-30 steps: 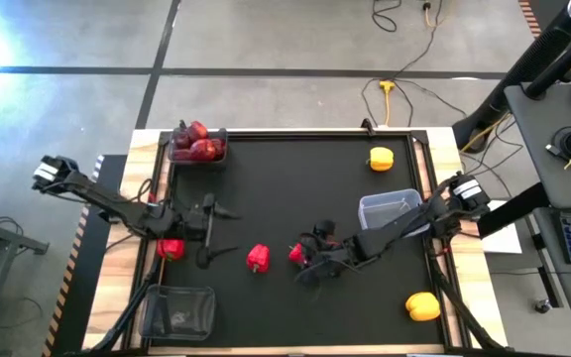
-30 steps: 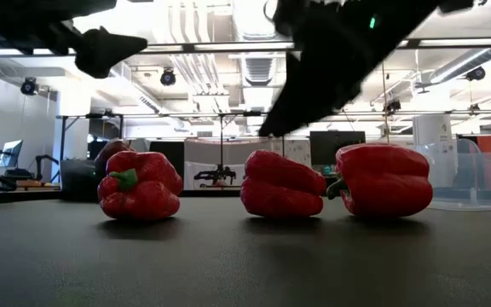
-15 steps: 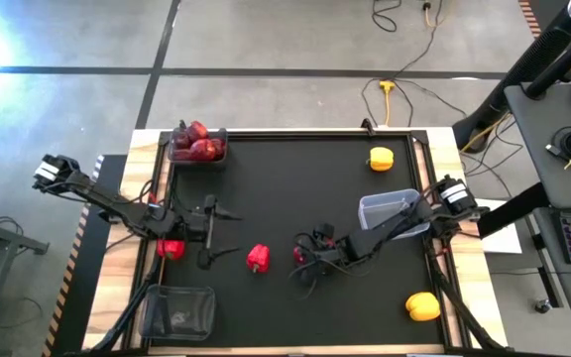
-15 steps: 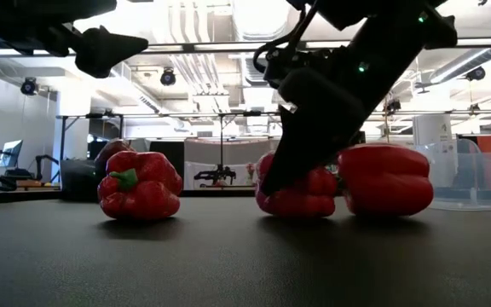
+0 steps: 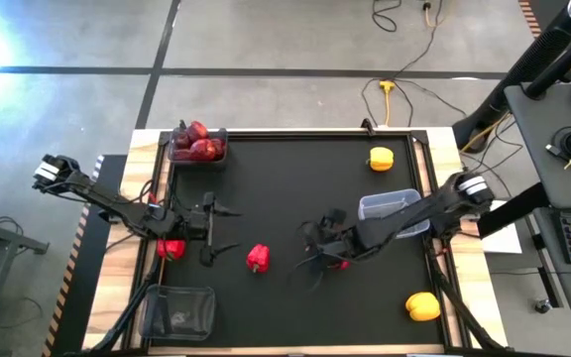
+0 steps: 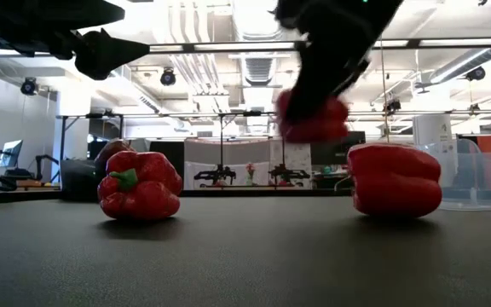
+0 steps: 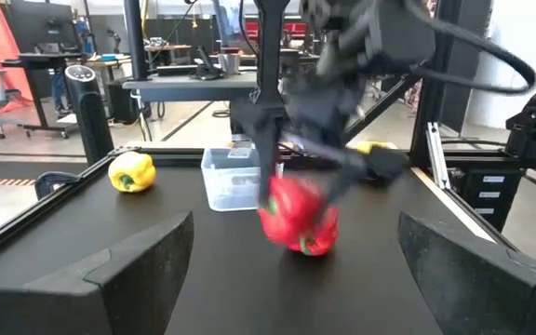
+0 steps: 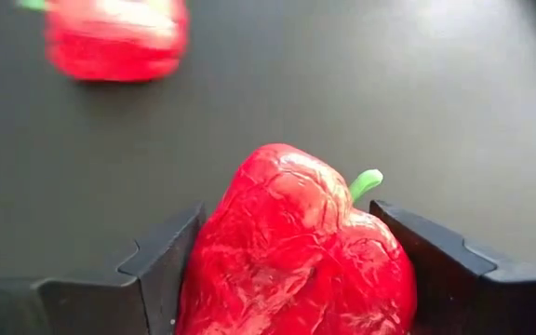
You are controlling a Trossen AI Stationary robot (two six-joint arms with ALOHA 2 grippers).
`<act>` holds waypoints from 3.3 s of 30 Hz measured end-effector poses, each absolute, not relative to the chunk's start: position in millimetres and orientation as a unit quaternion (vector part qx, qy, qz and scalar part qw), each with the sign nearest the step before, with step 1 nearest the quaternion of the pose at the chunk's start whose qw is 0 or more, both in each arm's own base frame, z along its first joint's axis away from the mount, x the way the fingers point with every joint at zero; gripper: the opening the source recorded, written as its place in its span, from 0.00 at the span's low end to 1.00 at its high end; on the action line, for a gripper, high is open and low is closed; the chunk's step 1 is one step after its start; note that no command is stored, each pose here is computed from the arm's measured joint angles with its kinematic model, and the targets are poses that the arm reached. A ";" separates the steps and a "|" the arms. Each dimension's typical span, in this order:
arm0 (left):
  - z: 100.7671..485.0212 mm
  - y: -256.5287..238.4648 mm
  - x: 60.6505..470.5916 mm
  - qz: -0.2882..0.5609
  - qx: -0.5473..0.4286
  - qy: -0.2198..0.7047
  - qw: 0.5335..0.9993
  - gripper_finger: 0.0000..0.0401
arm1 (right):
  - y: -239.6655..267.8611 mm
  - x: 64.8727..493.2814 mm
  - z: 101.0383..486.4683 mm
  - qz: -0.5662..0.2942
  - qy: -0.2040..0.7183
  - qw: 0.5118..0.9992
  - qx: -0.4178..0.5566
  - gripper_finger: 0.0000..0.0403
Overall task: Sort produce into baskets
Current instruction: Put the red bell pepper into the transparent bin
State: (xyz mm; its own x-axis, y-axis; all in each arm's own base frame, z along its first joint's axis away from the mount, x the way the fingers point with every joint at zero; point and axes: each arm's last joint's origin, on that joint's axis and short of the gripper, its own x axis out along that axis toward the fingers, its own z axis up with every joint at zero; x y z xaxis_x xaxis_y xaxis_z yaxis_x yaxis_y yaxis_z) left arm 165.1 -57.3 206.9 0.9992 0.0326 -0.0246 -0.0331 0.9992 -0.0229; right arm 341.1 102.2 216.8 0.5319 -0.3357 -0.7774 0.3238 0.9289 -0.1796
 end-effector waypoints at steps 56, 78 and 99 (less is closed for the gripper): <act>207.4 -52.7 165.0 0.085 0.001 0.010 0.996 0.89 | 60.6 232.0 235.8 -0.301 0.467 0.825 0.105 0.90; 207.4 -52.7 165.1 0.084 0.001 0.010 0.996 0.89 | 128.9 279.4 173.9 -0.161 0.480 0.859 0.072 0.90; 206.8 -52.7 165.1 0.084 0.002 0.013 0.996 0.89 | 98.9 229.2 240.5 -0.336 0.493 0.802 0.028 0.76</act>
